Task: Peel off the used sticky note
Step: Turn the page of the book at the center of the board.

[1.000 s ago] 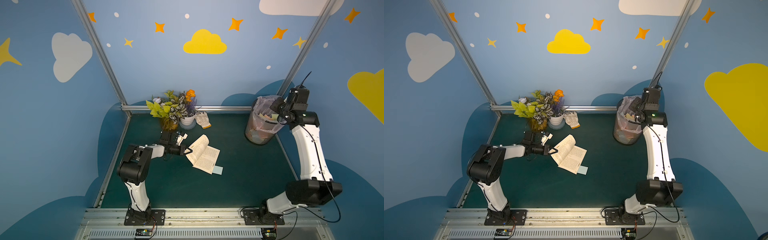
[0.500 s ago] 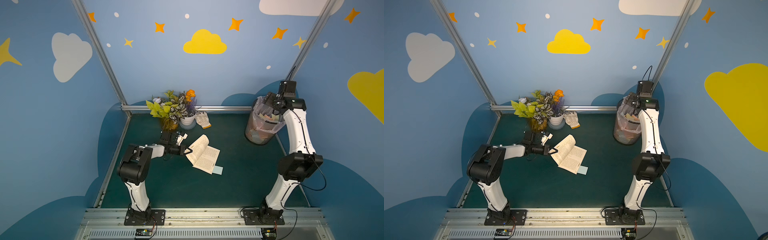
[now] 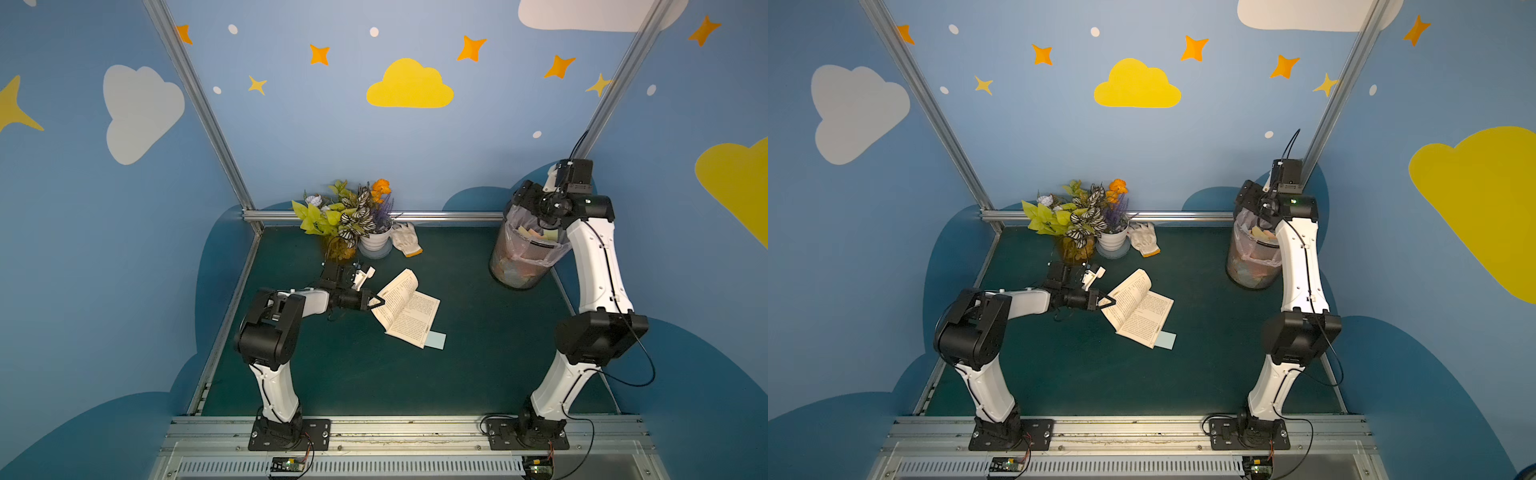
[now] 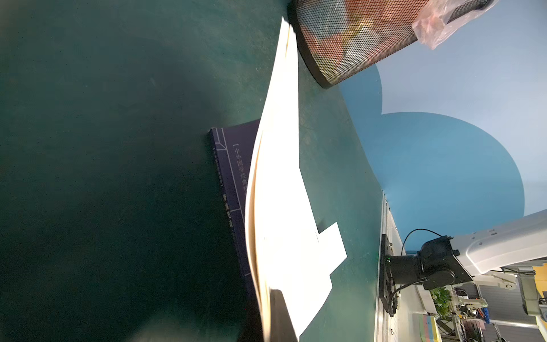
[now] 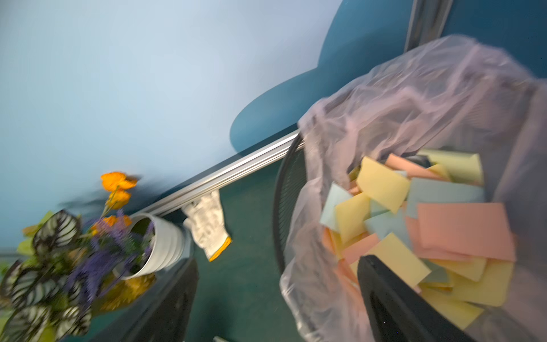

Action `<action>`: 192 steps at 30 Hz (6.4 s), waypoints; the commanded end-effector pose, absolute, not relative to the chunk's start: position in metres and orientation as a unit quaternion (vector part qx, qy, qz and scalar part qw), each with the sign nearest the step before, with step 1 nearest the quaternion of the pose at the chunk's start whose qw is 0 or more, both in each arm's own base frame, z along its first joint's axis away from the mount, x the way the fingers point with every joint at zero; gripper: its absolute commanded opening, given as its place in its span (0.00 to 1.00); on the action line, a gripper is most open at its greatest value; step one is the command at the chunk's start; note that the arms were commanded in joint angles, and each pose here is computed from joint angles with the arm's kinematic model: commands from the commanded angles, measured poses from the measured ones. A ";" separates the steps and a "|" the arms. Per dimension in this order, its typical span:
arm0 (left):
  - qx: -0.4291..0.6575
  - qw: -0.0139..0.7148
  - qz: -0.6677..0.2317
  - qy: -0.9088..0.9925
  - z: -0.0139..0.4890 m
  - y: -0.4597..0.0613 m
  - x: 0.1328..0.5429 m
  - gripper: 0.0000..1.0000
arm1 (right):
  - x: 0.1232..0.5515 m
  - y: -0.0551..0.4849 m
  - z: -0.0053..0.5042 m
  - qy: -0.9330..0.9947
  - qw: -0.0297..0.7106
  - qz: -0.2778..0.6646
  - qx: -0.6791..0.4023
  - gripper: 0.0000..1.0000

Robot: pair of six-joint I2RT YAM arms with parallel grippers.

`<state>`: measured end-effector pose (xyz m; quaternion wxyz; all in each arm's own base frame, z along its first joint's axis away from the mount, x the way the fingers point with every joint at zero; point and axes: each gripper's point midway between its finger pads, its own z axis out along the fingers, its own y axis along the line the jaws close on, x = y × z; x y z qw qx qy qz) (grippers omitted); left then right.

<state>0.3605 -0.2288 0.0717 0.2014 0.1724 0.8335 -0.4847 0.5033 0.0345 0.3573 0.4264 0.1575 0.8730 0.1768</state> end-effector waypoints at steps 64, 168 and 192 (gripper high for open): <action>0.154 0.174 -0.465 0.855 0.051 -0.224 0.357 0.03 | 0.254 0.278 0.047 0.922 0.050 0.366 0.114 0.90; 0.425 0.217 -0.408 0.778 0.168 -0.279 0.301 1.00 | 0.380 0.285 0.105 0.924 0.118 0.341 0.124 0.08; 0.549 0.304 -0.136 0.767 0.109 -0.326 0.287 1.00 | 0.383 0.281 0.095 0.929 0.085 0.265 0.245 0.00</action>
